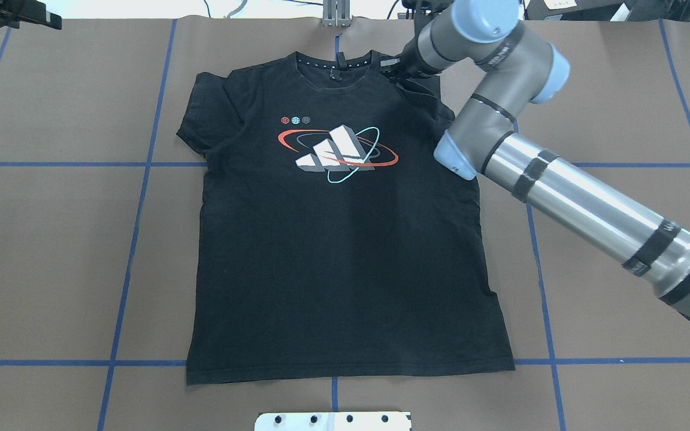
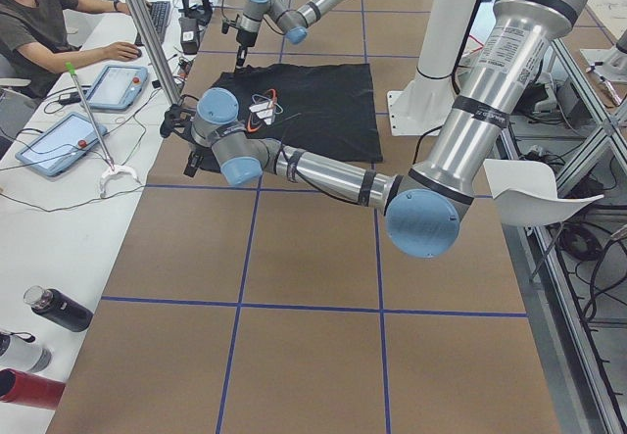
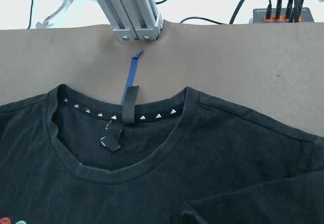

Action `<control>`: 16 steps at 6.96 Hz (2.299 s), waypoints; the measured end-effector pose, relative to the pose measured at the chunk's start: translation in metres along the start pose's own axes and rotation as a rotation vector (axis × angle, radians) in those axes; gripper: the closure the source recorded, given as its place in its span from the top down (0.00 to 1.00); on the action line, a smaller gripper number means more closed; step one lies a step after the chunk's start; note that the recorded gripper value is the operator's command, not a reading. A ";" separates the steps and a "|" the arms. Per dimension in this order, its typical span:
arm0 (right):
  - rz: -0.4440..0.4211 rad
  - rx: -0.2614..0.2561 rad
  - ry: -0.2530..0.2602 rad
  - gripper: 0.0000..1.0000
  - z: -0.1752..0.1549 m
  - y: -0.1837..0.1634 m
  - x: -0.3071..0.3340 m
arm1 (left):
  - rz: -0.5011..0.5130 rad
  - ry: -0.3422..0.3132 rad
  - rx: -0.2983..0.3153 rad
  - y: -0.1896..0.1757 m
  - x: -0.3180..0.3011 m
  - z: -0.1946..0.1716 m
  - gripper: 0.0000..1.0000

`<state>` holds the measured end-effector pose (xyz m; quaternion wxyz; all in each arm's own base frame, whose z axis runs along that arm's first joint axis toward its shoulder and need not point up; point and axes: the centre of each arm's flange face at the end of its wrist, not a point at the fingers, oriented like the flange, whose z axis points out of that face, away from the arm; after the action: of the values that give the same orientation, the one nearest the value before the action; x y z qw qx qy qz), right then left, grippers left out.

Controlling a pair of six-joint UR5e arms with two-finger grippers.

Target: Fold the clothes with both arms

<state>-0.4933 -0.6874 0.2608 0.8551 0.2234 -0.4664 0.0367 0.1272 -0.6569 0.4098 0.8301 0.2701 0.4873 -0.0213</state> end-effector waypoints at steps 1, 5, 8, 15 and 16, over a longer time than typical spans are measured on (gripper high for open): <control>-0.004 0.021 0.029 0.00 0.010 0.005 -0.011 | -0.001 0.000 0.000 0.000 0.000 0.000 1.00; -0.012 0.039 0.053 1.00 0.022 0.019 -0.024 | -0.002 -0.001 -0.001 0.001 -0.001 0.000 1.00; 0.032 -0.014 -0.023 1.00 -0.017 -0.021 0.004 | -0.002 -0.001 -0.001 0.001 -0.001 0.000 1.00; 0.045 -0.097 -0.110 0.95 -0.019 0.028 0.145 | 0.000 0.004 0.004 -0.001 0.003 -0.001 1.00; 0.050 -0.109 -0.098 0.93 -0.011 0.035 0.145 | 0.000 0.004 0.004 -0.002 0.003 -0.002 1.00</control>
<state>-0.4131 -0.6722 0.3860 0.8411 0.1663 -0.5143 0.0214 0.1270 -0.6568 0.4060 0.8287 0.2718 0.4887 -0.0219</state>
